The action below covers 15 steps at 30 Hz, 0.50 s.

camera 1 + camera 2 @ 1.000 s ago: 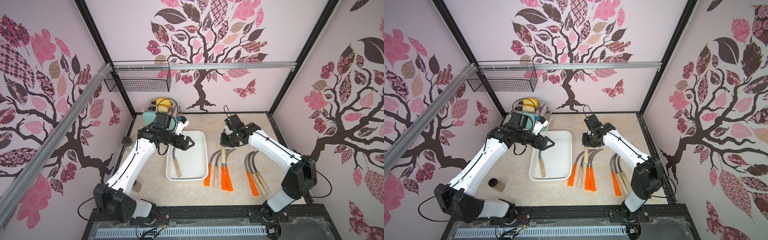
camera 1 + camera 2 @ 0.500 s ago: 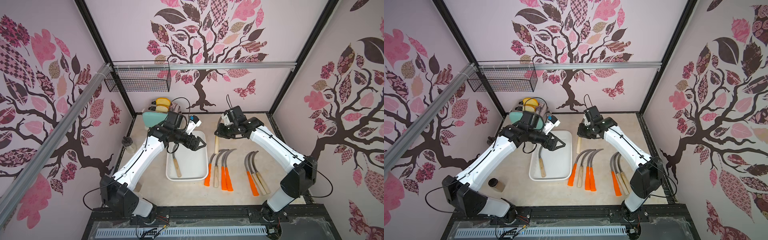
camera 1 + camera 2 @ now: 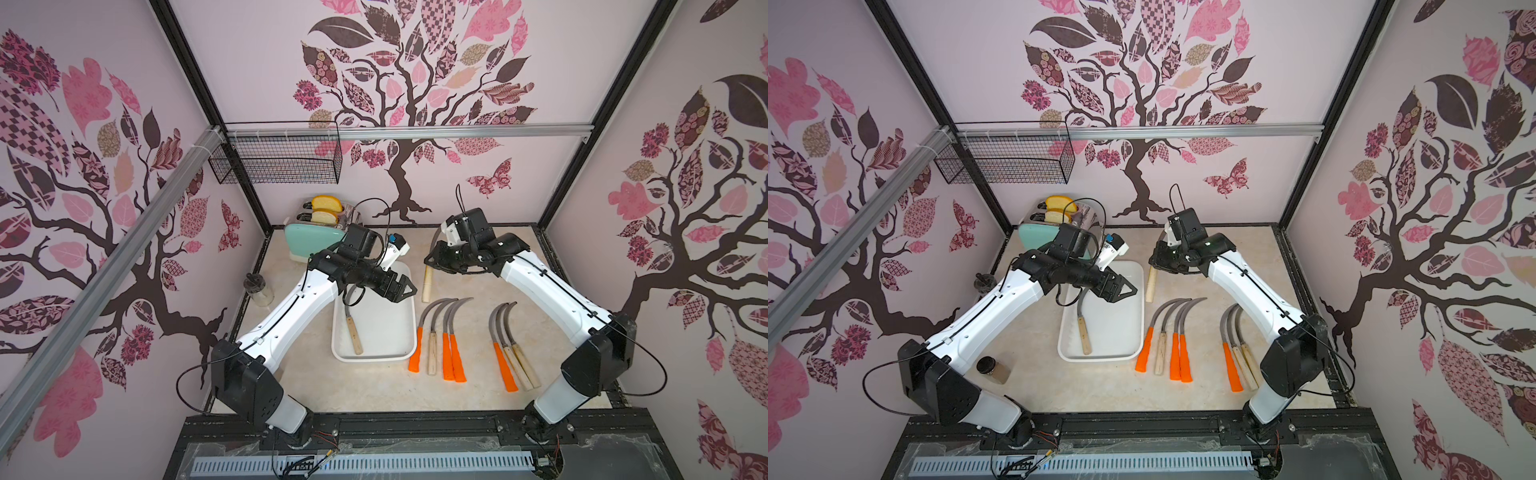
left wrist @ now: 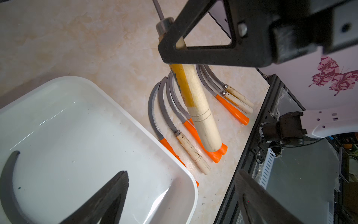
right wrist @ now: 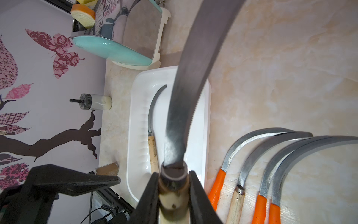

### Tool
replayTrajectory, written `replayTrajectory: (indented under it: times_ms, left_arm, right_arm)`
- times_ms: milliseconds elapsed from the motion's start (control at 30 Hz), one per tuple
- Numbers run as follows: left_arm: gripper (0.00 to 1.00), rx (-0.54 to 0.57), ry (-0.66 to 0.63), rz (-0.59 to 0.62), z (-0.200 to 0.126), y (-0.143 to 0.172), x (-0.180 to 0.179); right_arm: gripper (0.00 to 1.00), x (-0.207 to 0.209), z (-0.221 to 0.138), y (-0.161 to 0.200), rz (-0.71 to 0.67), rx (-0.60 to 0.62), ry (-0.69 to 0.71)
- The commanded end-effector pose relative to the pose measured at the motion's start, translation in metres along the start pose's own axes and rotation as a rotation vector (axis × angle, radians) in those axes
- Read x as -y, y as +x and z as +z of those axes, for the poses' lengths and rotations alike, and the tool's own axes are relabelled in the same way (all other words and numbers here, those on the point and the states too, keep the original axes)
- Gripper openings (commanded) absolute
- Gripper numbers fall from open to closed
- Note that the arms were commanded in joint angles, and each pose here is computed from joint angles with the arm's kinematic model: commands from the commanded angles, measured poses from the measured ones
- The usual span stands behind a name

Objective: Put small sickles into storage boxes
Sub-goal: Place the sickle in the storage box.

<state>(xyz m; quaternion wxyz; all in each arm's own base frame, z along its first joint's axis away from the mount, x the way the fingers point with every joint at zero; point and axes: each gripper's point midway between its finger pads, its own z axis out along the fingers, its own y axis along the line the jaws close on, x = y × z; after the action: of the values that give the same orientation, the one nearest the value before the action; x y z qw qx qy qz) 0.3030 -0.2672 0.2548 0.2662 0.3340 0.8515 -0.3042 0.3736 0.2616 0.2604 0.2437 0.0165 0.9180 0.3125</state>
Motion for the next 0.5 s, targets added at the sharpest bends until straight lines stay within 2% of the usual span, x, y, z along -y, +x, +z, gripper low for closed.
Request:
replayTrajectory:
  times_ms: [0, 100, 300, 467]
  left_arm:
    - [0.90, 0.059, -0.145, 0.024, -0.017, -0.008, -0.016]
    - [0.89, 0.073, -0.289, -0.005, -0.033, -0.007, -0.040]
    - [0.86, 0.094, -0.397, -0.152, -0.068, 0.004, -0.084]
    - [0.80, 0.068, -0.495, -0.145, -0.082, 0.020, -0.098]
  right_arm:
    - [0.04, -0.017, -0.010, -0.001, -0.017, 0.020, -0.051]
    - [0.04, -0.022, -0.004, 0.005, -0.033, 0.007, -0.047]
    - [0.04, -0.035, 0.021, 0.025, -0.066, -0.048, -0.047]
    - [0.04, -0.050, 0.039, 0.036, -0.078, -0.080, -0.071]
